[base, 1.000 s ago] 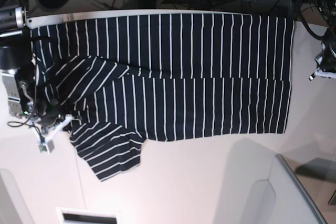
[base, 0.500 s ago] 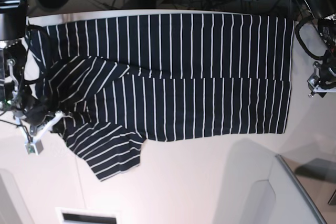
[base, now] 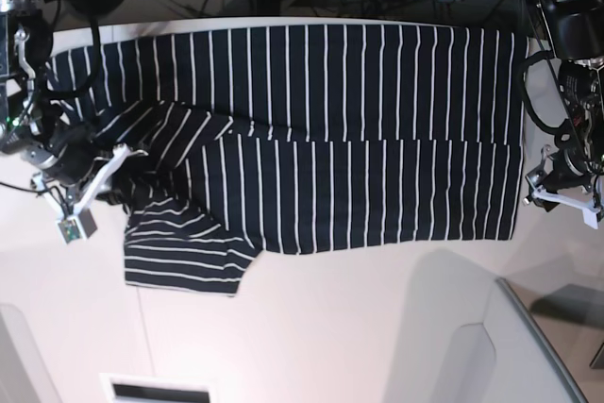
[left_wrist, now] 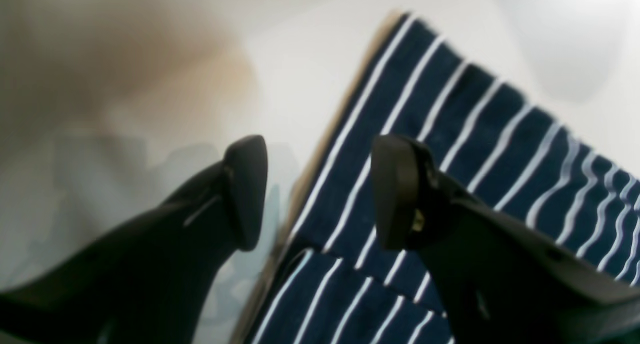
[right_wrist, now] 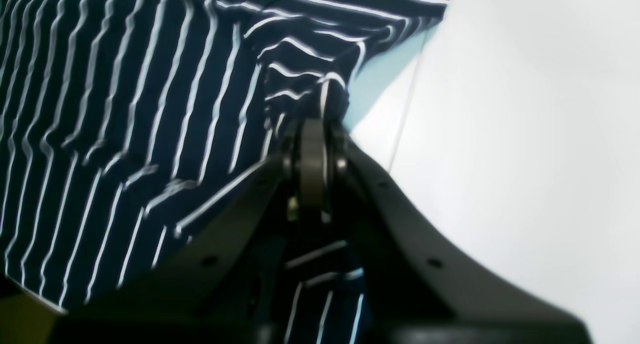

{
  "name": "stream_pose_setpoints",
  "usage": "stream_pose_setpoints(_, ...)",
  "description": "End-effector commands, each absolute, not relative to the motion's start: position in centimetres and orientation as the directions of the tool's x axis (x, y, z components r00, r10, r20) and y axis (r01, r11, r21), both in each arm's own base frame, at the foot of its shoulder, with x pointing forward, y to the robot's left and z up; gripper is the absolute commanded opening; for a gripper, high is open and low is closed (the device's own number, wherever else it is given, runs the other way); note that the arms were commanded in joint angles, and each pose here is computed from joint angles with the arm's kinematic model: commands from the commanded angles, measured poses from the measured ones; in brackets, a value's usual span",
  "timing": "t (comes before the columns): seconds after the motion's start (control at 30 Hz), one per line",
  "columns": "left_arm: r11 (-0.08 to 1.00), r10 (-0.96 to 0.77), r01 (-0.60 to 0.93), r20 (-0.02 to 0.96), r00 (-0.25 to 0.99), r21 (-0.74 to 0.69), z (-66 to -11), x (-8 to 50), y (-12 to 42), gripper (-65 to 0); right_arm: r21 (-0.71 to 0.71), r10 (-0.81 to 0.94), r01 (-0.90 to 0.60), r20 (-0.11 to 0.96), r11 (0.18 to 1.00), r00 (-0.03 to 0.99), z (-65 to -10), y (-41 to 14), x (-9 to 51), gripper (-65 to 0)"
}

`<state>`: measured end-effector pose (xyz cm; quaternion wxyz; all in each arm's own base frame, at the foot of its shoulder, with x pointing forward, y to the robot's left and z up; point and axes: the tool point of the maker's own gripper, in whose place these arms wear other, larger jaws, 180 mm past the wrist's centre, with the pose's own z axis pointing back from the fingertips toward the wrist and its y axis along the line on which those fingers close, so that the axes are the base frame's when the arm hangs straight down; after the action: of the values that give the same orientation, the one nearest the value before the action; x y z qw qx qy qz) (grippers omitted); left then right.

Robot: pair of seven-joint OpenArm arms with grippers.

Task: Layout the t-shirt on the table in an organized manner, then fold the t-shirt properly
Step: 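Drag the grasped fabric with the right gripper to flatten the shirt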

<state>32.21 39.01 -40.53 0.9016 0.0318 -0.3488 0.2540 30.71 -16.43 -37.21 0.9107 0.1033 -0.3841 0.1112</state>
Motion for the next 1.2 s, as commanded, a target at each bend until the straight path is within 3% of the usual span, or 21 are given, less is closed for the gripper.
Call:
stream_pose_setpoints(0.0, 0.871, 0.415, -0.479, 0.688, 0.596, -0.111, -38.7, 33.2, 40.2, -32.3, 0.096, 0.121, -0.287, 0.747, 0.953, 0.654, -36.2, -16.6, 31.0, -65.0)
stream_pose_setpoints(0.13, 0.868, 0.415, -0.485, 0.688, 0.595, -0.104, -38.6, 32.8, 40.6, -32.3, 0.167, 0.073, -0.261, 0.697, 0.951, 0.713, -38.9, -15.1, 28.7, -62.4)
stream_pose_setpoints(0.2, 0.868, 0.415, -0.486, 0.686, 0.597, -0.103, -38.7, 32.7, 40.6, -32.3, 0.193, 0.07, -0.251, 0.646, 0.948, 0.76, -40.1, -14.5, 27.5, -51.8)
stream_pose_setpoints(0.3, 0.868, 0.414, -0.486, 0.687, 0.597, -0.101, -38.7, 32.7, 40.7, -32.3, 0.22, 0.068, -0.246, 0.6, 0.944, 0.797, -40.3, -13.5, 26.7, -30.5)
stream_pose_setpoints(0.5, 0.868, 0.414, -0.486, 0.686, 0.598, -0.101, -38.7, 32.6, 40.7, -32.3, 0.191, 0.01, -0.178, 0.656, 0.965, 0.755, -35.9, -15.9, 29.3, -32.7)
stream_pose_setpoints(0.93, 0.868, 0.414, -0.486, 0.686, 0.598, -0.101, -38.7, 32.6, 40.7, -32.3, 0.298, -0.097, -0.037, 0.423, 0.954, 0.901, -39.8, -18.4, 34.1, -32.9)
stream_pose_setpoints(1.17, 0.868, 0.408, -0.49, 0.683, 0.606, -0.084, -38.8, 32.0, 41.3, -32.3, 0.32, -0.114, -0.019, 0.391, 0.947, 0.913, -40.4, -18.3, 34.7, -33.0)
